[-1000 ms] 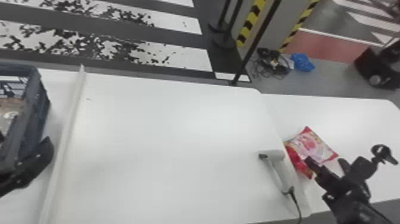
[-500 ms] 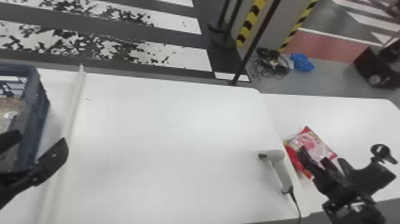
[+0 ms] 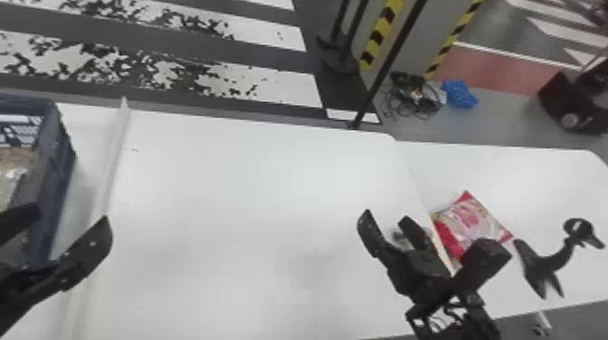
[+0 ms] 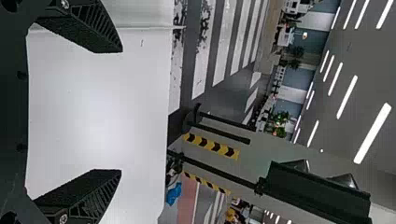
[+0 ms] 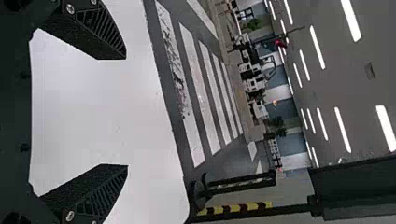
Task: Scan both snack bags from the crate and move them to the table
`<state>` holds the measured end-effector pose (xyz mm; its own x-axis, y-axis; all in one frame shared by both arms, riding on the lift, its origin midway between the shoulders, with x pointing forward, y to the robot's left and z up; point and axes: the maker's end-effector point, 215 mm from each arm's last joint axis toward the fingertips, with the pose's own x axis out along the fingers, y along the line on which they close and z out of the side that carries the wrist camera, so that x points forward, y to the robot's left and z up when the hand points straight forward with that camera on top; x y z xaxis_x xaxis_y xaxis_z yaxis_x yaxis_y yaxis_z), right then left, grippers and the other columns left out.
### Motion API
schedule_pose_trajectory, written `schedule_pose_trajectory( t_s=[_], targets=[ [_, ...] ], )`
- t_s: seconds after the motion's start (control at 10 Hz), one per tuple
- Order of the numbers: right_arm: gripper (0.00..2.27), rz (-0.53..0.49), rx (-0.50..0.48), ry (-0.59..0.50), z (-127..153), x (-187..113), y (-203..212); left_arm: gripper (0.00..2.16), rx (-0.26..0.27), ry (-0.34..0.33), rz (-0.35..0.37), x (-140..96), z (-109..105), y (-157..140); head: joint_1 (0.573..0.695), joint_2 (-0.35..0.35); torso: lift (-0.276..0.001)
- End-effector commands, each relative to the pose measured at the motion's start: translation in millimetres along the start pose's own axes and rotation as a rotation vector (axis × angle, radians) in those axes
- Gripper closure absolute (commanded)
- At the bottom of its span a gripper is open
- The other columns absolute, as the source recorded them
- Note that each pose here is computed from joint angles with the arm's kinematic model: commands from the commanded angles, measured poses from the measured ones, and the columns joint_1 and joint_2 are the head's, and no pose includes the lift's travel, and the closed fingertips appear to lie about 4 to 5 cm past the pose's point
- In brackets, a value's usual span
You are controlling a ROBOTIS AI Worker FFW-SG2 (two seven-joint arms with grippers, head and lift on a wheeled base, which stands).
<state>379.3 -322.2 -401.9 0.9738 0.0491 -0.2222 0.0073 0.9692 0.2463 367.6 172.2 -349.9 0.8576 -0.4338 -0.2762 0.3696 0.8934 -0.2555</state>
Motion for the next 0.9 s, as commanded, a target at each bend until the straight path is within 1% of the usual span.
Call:
schedule_pose_trajectory(
  t_s=[0.0,0.1,0.2,0.3,0.4,0.5,0.6,0.7,0.8],
  targets=[
    [0.11,0.067,-0.079,0.009,-4.9,0.4,54.7,0.07,0.003,0.007,0.013,-5.4,-2.4,4.7,0.695,-0.238,-0.087],
    [0.11,0.081,-0.120,-0.079,11.2,-8.6,79.1,0.07,0.001,0.009,0.084,-8.6,-4.3,22.5,0.695,-0.206,-0.087],
    [0.11,0.094,-0.155,-0.085,14.0,-13.2,92.0,0.07,-0.005,-0.005,0.118,-13.6,3.4,37.3,0.695,-0.143,-0.087],
    [0.10,0.092,-0.153,-0.053,12.2,-13.0,91.9,0.07,0.028,-0.033,0.163,-21.4,25.2,53.1,0.695,-0.077,-0.087],
    [0.10,0.115,-0.170,-0.067,22.0,-13.9,96.8,0.08,0.014,-0.010,0.193,-32.3,36.7,72.6,0.695,-0.031,-0.087],
    [0.10,0.139,-0.187,-0.073,26.3,-11.9,100.7,0.08,-0.020,0.009,0.217,-42.6,53.7,89.6,0.695,0.009,-0.087],
    [0.10,0.149,-0.191,-0.067,23.4,-12.7,102.8,0.08,-0.049,0.102,0.261,-40.7,48.8,107.1,0.695,0.033,-0.087],
    [0.10,0.150,-0.201,-0.051,14.2,-13.3,101.0,0.08,-0.080,0.240,0.331,-38.8,33.0,124.3,0.695,0.075,-0.087],
    [0.10,0.157,-0.207,-0.054,11.8,-13.6,101.6,0.08,-0.066,0.205,0.345,-32.6,54.9,134.6,0.695,0.105,-0.087]
  ],
)
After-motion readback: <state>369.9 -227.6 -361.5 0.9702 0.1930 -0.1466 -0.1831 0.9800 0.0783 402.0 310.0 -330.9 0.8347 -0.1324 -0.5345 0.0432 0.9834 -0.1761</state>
